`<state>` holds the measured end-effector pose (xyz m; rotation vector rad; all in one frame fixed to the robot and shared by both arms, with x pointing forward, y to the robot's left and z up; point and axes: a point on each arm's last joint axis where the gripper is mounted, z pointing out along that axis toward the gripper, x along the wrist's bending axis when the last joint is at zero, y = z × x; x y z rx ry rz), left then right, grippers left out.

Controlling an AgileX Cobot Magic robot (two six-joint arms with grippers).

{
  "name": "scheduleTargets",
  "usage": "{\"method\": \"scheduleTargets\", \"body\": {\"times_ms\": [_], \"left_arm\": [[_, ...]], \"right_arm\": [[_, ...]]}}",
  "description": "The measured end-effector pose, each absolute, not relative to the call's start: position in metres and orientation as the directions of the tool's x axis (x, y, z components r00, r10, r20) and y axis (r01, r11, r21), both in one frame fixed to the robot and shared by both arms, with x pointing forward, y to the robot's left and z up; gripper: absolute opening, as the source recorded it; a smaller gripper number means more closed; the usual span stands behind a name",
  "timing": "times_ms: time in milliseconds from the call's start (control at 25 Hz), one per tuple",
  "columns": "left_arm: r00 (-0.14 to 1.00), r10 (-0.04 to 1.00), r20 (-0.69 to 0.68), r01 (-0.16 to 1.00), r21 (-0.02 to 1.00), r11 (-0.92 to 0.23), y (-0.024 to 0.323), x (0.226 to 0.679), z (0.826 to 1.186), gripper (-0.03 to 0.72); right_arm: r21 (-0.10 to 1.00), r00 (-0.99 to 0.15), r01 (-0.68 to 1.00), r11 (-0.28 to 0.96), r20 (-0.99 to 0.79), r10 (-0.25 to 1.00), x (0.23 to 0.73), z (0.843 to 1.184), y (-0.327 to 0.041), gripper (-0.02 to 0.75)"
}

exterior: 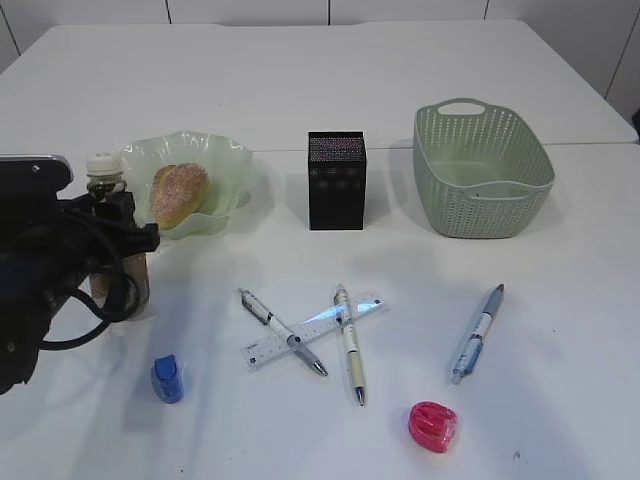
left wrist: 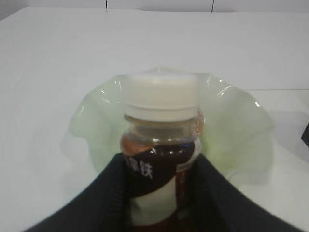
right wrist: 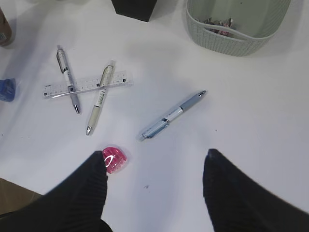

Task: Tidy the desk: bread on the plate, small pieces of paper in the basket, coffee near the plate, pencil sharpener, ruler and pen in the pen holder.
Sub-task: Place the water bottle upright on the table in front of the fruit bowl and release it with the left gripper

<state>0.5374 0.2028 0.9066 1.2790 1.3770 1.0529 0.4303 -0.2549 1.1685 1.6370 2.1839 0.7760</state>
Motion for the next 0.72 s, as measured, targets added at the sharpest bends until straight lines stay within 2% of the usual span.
{"method": "scheduleTargets", "body": {"times_ms": [720], "left_arm": [[-0.021, 0.998, -0.063, 0.149, 0.987, 0.065, 0.2108, 0.5451, 0.8978, 0.271]], "right_arm": [[0.585, -0.304, 0.785, 0.202, 0.081, 0.949, 0.4303, 1.1686, -0.2547, 0.493]]}}
